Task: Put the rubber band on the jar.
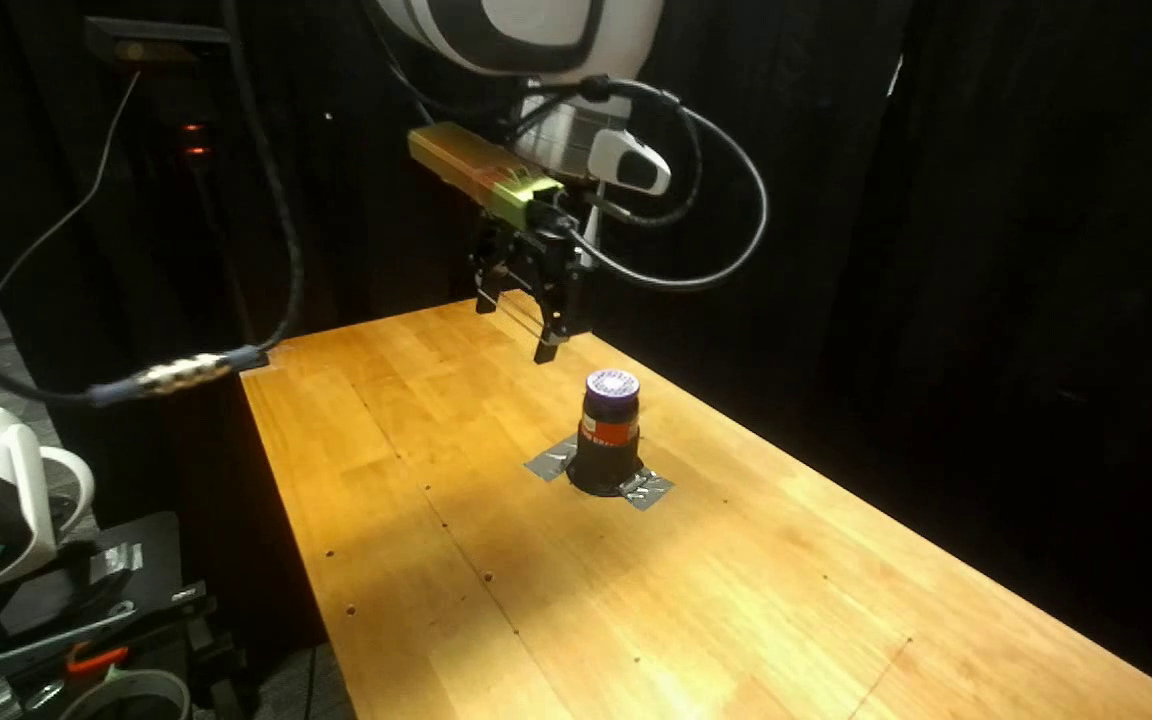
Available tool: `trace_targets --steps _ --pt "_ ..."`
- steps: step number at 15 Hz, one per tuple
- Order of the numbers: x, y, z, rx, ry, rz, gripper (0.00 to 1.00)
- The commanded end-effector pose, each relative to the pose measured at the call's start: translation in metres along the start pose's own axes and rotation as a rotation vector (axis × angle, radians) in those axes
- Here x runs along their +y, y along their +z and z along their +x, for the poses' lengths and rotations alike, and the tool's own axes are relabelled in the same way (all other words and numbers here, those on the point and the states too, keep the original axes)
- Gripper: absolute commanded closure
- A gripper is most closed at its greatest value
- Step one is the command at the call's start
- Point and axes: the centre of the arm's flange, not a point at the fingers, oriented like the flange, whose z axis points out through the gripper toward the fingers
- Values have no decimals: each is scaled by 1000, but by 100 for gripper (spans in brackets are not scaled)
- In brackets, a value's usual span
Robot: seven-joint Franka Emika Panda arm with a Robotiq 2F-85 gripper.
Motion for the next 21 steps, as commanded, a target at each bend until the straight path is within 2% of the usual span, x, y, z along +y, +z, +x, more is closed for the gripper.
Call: trace_targets --steps 1,5,8,11,17,21 --pt "4 6 92 -34 -61 32 0" --pt "8 33 151 -15 -46 27 0" --pt "11 45 179 1 -44 15 0" --pt "16 54 202 4 -23 -34 0" --pt "25 77 220 -102 -18 -75 0" --pt "28 94 220 -125 -27 -84 0"
